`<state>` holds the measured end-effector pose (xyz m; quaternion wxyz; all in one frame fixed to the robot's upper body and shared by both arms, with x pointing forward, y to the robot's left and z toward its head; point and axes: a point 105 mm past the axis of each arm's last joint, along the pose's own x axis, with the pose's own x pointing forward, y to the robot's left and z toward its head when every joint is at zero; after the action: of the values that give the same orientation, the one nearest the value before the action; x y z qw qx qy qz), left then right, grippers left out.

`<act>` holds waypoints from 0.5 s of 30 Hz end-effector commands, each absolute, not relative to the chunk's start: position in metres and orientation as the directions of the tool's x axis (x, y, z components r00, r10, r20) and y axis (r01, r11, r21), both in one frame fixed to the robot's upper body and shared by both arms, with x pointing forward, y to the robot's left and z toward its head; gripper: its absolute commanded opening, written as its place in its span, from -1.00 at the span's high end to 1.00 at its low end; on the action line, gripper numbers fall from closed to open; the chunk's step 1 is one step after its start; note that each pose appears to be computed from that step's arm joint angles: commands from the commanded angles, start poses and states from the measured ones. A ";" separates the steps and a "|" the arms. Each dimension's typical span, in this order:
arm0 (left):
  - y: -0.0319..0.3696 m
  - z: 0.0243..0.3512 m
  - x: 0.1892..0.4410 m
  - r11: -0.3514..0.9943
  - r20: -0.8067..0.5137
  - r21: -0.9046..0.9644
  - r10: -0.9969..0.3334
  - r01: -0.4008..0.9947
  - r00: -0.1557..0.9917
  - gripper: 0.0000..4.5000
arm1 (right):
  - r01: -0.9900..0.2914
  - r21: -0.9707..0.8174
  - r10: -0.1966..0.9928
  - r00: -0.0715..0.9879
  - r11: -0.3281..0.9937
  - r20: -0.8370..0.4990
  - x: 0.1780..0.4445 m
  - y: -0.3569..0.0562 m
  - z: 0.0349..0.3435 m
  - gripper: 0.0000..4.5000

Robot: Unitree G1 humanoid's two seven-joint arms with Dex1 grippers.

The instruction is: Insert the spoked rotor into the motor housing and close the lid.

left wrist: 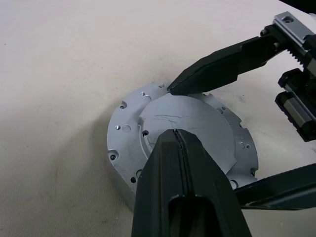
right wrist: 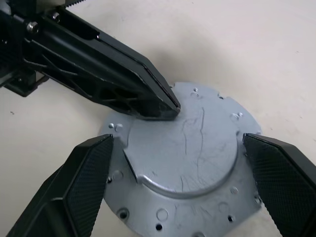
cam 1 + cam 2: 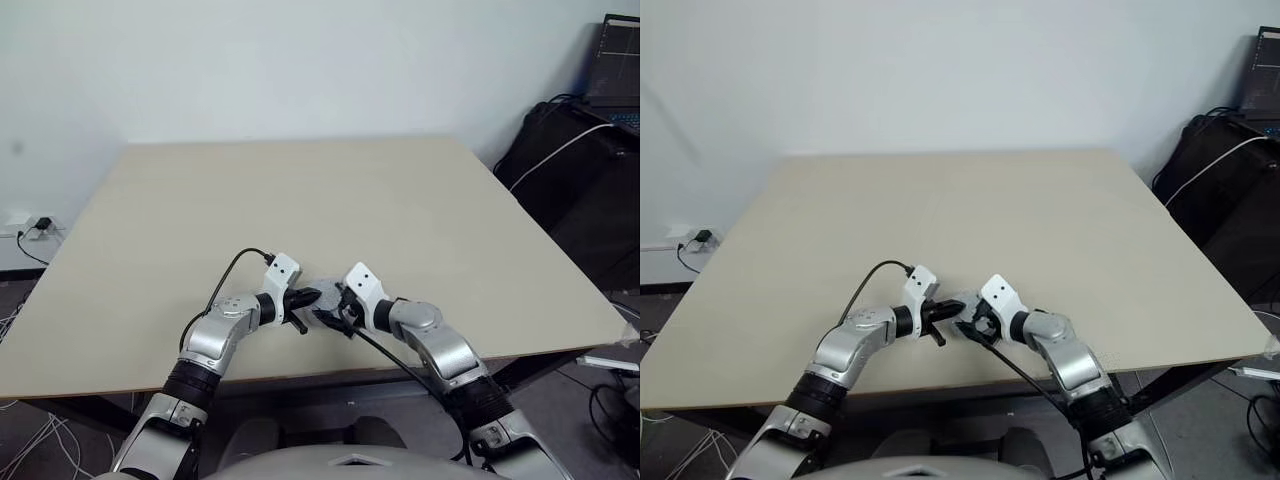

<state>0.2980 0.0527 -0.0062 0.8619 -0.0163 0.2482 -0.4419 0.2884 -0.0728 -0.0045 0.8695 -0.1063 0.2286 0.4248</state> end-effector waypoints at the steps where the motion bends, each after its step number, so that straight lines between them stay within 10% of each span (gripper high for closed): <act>1: 0.049 -0.007 0.296 0.607 -0.415 -0.247 -0.771 0.756 0.483 1.00 | -0.738 -0.028 0.644 0.606 0.674 -0.468 0.287 -0.096 0.008 -0.99; 15: 0.043 -0.008 0.293 0.586 -0.413 -0.257 -0.786 0.769 0.461 1.00 | -0.559 0.230 0.602 0.701 0.797 -0.383 0.269 -0.113 0.032 -0.99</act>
<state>0.2957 0.0480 -0.0054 0.8606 -0.0234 0.2439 -0.4464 0.2642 -0.1136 0.0165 0.9120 0.0199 0.2443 0.3291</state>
